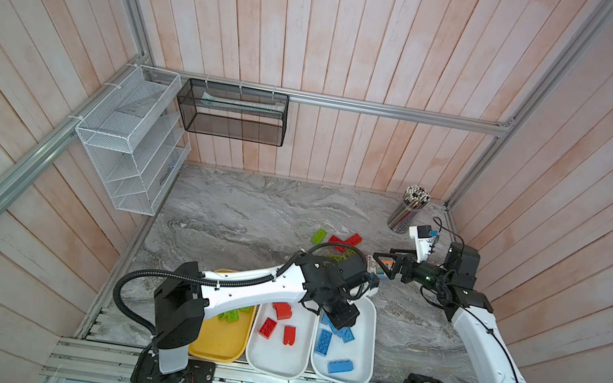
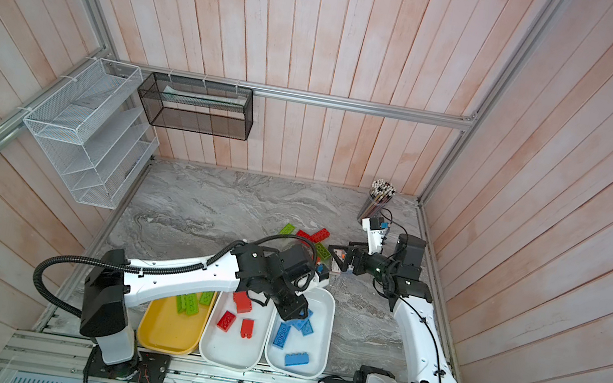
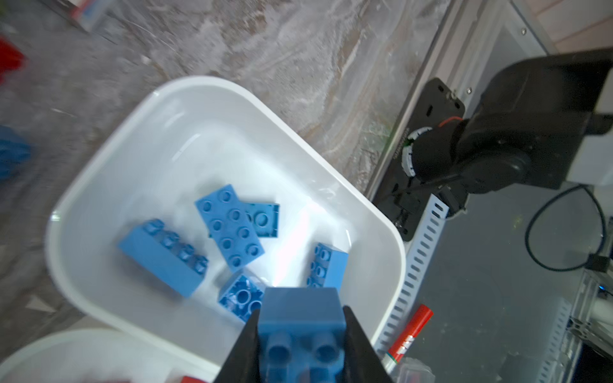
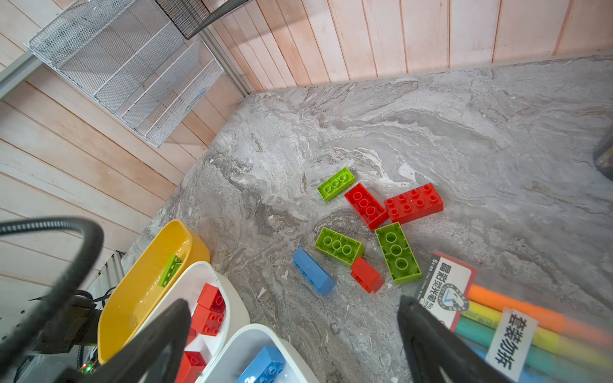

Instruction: Sort the legos into containers by color

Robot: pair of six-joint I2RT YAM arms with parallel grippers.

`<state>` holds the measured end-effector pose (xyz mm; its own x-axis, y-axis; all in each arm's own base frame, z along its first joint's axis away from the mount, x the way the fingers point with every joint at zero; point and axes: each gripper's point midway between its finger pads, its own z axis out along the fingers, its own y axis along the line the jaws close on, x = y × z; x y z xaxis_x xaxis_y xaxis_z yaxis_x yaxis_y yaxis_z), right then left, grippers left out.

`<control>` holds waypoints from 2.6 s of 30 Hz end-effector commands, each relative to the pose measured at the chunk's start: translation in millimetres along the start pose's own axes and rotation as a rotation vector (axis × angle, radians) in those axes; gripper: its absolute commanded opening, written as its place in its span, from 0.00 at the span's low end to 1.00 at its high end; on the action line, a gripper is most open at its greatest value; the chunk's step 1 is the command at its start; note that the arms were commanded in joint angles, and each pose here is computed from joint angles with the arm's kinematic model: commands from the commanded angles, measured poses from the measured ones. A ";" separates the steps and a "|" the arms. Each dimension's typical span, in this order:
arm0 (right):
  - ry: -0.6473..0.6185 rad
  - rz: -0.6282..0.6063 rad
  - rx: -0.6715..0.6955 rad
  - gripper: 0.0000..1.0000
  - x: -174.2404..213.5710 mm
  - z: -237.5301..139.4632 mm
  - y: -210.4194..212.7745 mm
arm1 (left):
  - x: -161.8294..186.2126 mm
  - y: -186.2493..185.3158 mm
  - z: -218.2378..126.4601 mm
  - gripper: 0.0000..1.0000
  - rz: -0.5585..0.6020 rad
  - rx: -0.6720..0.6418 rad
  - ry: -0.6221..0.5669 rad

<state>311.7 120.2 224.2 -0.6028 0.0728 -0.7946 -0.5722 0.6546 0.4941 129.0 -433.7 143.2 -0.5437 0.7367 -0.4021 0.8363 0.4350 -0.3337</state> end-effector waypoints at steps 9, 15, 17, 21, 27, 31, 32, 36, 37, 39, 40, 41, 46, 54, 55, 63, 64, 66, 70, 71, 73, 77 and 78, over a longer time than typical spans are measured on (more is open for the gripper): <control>-0.003 -0.019 0.019 0.98 -0.5 -4.5 0.6 | 19.4 15.8 64.5 0.33 0.066 -0.086 0.052; -0.005 -0.017 0.013 0.98 -3.2 -4.8 2.0 | 4.5 3.5 29.7 0.53 0.071 -0.038 0.008; -0.007 -0.016 0.011 0.98 -3.8 -5.0 2.7 | -5.1 3.4 9.2 0.57 0.071 -0.027 -0.024; -0.012 -0.018 0.004 0.98 -5.5 -4.8 3.6 | -24.4 34.9 -30.6 0.60 0.048 -0.082 -0.091; -0.016 -0.015 0.003 0.98 -6.3 -4.6 3.6 | -55.9 157.2 -63.4 0.60 -0.079 -0.288 -0.182; -0.016 -0.015 0.003 0.98 -5.5 -4.7 3.5 | -80.8 227.2 -73.1 0.60 -0.153 -0.368 -0.237; -0.016 -0.013 0.004 0.98 -5.2 -4.5 3.2 | -84.7 240.7 -72.0 0.60 -0.161 -0.381 -0.237; -0.016 -0.011 0.001 0.98 -5.3 -4.3 3.5 | -94.6 297.3 -58.0 0.60 -0.204 -0.417 -0.222; -0.014 -0.012 -0.001 0.98 -5.3 -4.5 4.1 | -96.3 309.2 -53.7 0.60 -0.213 -0.426 -0.214; -0.015 -0.016 -0.001 0.98 -5.4 -5.3 5.0 | -98.8 323.7 -42.6 0.60 -0.216 -0.429 -0.199; -0.013 -0.013 0.003 0.98 -4.1 -5.2 4.3 | -100.3 330.6 -36.7 0.60 -0.213 -0.434 -0.196; -0.012 -0.013 0.004 0.98 -3.6 -5.3 4.1 | -101.8 337.6 -34.6 0.60 -0.211 -0.449 -0.198; -0.008 -0.008 0.009 0.98 0.2 -6.1 4.3 | -104.7 366.9 -19.9 0.60 -0.234 -0.469 -0.179; 0.004 0.005 0.017 0.98 3.6 -3.8 -0.4 | -92.4 374.9 16.4 0.59 -0.244 -0.435 -0.120; 0.005 0.007 0.018 0.98 3.8 -3.4 -0.9 | -91.5 375.2 18.7 0.59 -0.244 -0.434 -0.120; 0.011 0.009 0.025 0.98 4.0 -2.4 -3.4 | -83.7 376.0 37.5 0.53 -0.254 -0.426 -0.094; 0.011 0.010 0.026 0.98 4.3 -2.5 -3.5 | -82.5 376.5 38.7 0.51 -0.258 -0.424 -0.091; 0.013 0.011 0.026 0.98 5.7 -2.2 -3.7 | -79.2 375.9 43.1 0.50 -0.260 -0.428 -0.083; 0.015 0.011 0.030 0.98 6.7 -2.4 -4.8 | -72.1 379.5 47.0 0.44 -0.265 -0.447 -0.060; 0.014 0.009 0.029 0.98 6.7 -2.6 -4.3 | -71.9 378.9 47.0 0.40 -0.264 -0.449 -0.059; 0.014 0.010 0.031 0.98 6.9 -2.4 -4.7 | -71.4 378.7 44.1 0.31 -0.269 -0.456 -0.055; 0.015 0.010 0.031 0.98 8.4 -2.5 -4.8 | -76.9 367.5 23.2 0.25 -0.274 -0.465 -0.056; 0.015 0.011 0.031 0.98 8.3 -2.6 -5.0 | -81.5 361.1 12.0 0.25 -0.272 -0.465 -0.071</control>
<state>310.0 118.4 225.3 -0.6018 0.0741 -0.7952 -0.5631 0.6667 0.4883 487.3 -349.4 30.9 -0.7213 0.5287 -0.4474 0.6058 0.7947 -0.0376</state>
